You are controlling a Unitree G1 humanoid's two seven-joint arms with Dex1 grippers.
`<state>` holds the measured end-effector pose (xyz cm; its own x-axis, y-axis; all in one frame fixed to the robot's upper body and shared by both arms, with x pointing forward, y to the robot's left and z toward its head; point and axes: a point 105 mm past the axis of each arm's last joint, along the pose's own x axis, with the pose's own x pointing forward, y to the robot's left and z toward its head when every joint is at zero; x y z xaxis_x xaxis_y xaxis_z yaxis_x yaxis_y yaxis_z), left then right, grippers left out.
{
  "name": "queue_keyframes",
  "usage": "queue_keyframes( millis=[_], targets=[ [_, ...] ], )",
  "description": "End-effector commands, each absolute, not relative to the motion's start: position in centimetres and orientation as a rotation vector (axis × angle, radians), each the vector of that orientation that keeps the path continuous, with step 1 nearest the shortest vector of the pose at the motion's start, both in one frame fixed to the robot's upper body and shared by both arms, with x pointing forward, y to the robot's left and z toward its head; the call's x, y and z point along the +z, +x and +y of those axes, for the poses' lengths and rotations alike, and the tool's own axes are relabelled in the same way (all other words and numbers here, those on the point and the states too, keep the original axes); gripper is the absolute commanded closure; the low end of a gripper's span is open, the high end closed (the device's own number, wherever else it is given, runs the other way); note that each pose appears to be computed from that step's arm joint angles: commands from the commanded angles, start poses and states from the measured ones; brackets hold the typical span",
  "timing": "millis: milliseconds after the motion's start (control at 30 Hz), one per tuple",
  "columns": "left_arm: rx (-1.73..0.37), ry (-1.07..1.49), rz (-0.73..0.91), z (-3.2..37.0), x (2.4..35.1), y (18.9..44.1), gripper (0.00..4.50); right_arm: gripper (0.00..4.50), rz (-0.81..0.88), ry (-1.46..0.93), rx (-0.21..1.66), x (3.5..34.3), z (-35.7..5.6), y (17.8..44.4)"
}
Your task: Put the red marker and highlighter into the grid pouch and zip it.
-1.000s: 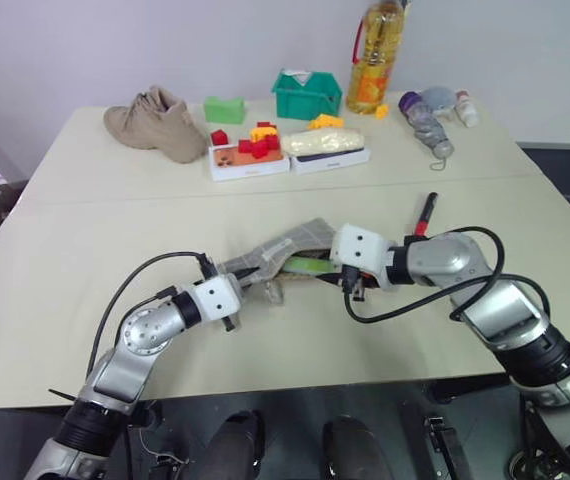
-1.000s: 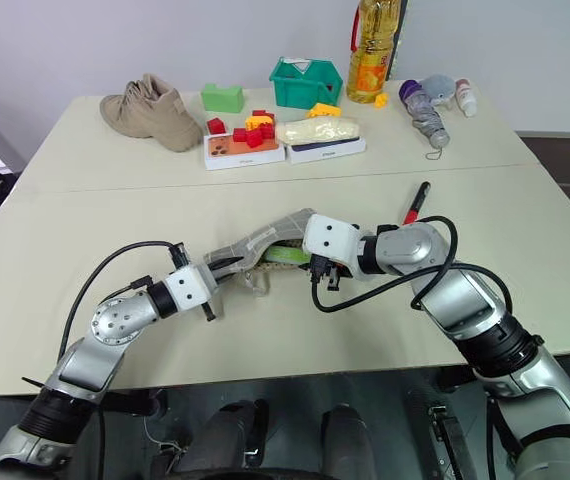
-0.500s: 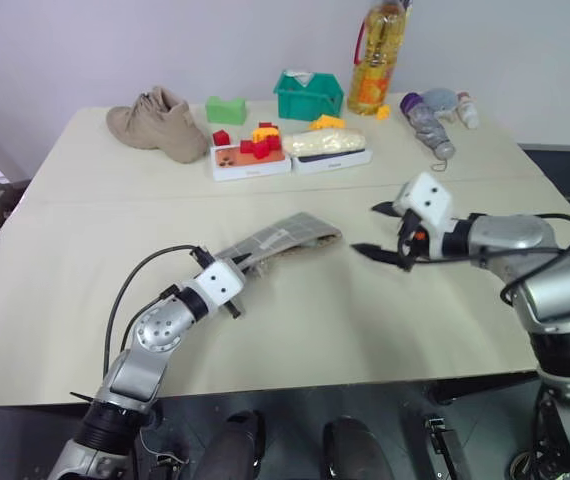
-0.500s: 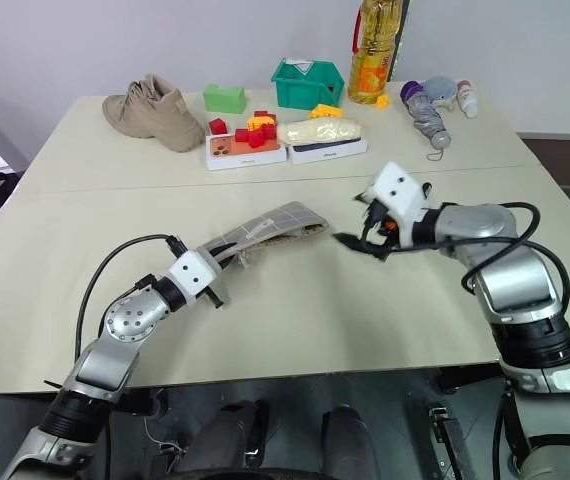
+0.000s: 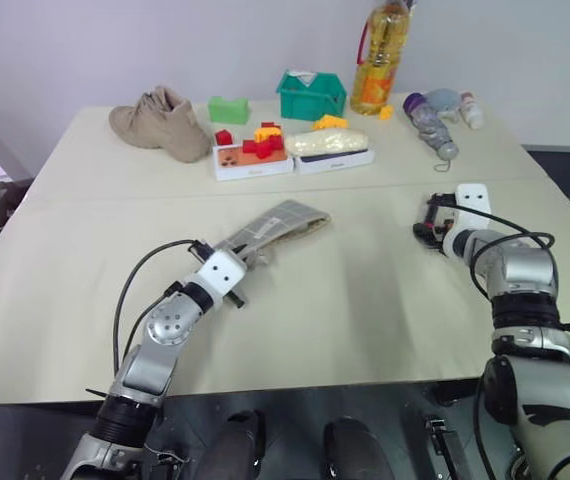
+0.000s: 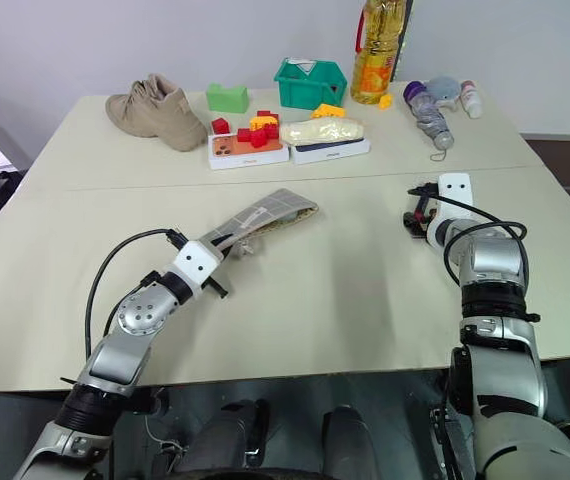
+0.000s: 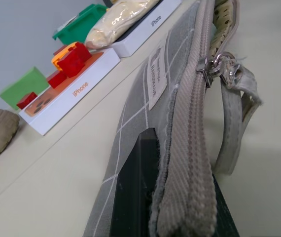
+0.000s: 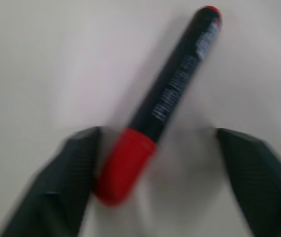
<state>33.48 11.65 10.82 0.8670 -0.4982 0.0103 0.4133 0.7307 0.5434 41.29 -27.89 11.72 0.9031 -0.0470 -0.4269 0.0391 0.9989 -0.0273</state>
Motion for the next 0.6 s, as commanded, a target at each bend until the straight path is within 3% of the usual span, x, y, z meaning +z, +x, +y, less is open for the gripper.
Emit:
queue_keyframes(
  millis=[33, 133, 267, 333, 433, 600],
  targets=[
    [-0.493, 0.564, -0.194, 11.5, 11.8, 33.4, 4.50, 2.62, 0.392, 0.003, -0.057, 12.9, -28.0, 41.7],
    [-0.484, 0.546, -0.192, 11.7, 11.9, 33.4, 4.50, 4.17, 0.319, -0.109, 0.019, 14.6, -26.9, 41.9],
    [-0.476, 0.528, -0.195, 11.9, 12.1, 33.5, 4.50, 4.16, 0.164, -0.467, 0.310, 17.2, -22.2, 40.9],
    [-0.476, 0.527, -0.197, 12.0, 12.2, 33.5, 4.50, 4.16, 0.084, -0.629, 0.513, 18.0, -19.2, 39.0],
    [-0.479, 0.522, -0.200, 12.0, 12.4, 33.6, 4.50, 4.16, 0.055, -0.706, 0.746, 18.0, -16.7, 36.0],
    [-0.494, 0.515, -0.206, 11.8, 12.4, 33.6, 4.50, 4.16, 0.080, -0.753, 0.870, 17.5, -15.3, 34.1]
  ],
)
